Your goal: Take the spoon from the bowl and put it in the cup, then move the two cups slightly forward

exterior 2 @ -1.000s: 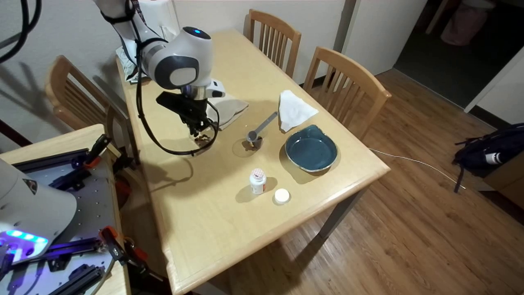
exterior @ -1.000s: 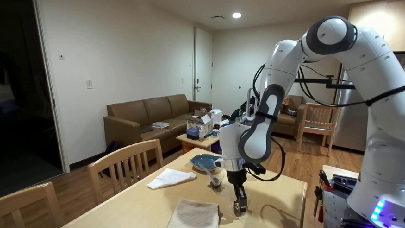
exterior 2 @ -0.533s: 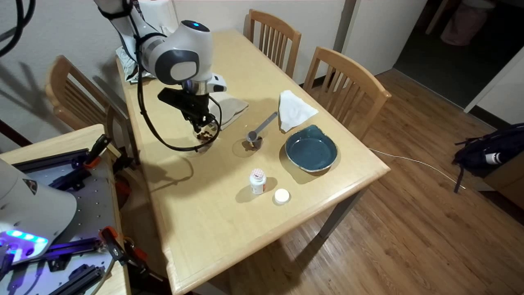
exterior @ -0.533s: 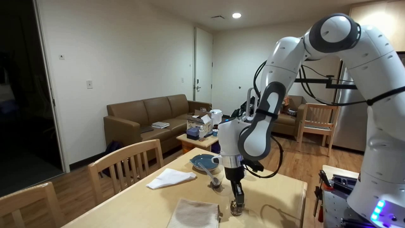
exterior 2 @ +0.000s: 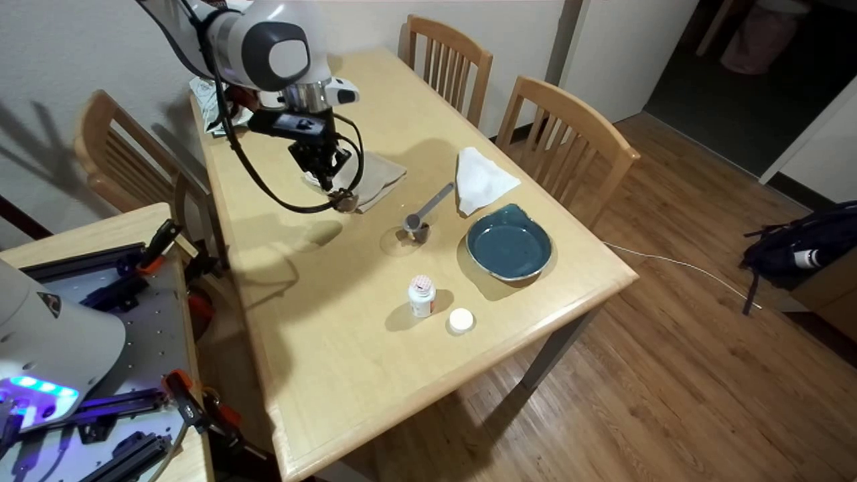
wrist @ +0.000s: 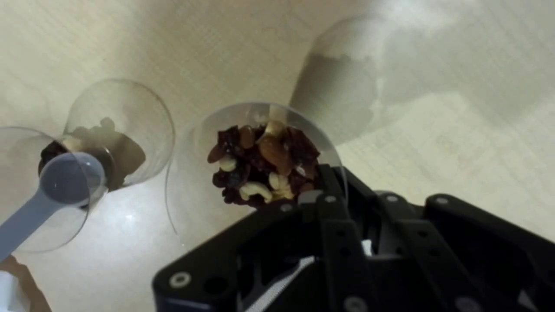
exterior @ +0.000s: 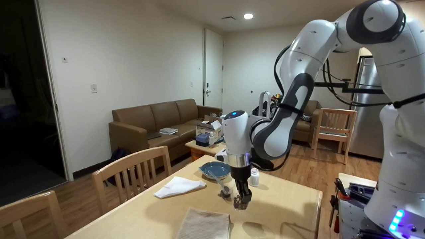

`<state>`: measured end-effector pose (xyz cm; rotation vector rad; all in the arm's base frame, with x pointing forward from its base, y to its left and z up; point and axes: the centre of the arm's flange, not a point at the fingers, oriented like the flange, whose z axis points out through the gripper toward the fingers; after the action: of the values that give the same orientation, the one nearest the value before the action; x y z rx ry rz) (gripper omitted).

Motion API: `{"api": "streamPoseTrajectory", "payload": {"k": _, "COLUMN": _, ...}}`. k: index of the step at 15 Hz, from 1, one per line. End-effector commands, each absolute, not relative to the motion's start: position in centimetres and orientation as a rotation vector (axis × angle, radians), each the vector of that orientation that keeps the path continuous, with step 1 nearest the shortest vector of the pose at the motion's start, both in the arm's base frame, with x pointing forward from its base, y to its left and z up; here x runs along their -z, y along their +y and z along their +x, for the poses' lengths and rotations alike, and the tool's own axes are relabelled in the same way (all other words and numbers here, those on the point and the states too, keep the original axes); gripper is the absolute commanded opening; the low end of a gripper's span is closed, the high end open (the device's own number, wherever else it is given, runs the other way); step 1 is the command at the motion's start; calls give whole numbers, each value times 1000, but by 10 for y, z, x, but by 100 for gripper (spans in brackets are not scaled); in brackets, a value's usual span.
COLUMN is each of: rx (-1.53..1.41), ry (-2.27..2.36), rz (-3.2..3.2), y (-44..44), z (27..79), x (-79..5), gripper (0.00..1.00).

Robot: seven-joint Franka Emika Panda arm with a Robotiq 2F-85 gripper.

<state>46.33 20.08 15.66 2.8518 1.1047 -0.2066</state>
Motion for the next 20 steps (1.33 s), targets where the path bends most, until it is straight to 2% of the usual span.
{"api": "streamPoseTrajectory", "payload": {"k": 1, "rx": 194, "ry": 1222, "rz": 2733, "y": 213, "z": 481, "x": -170, "gripper": 5}}
{"api": "streamPoseTrajectory", "payload": {"k": 10, "rx": 181, "ry": 1304, "rz": 2699, "y": 215, "z": 579, "x": -153, "gripper": 5}}
{"api": "streamPoseTrajectory", "payload": {"k": 20, "rx": 309, "ry": 1357, "rz": 2710, "y": 218, "z": 608, "x": -129, "gripper": 4}}
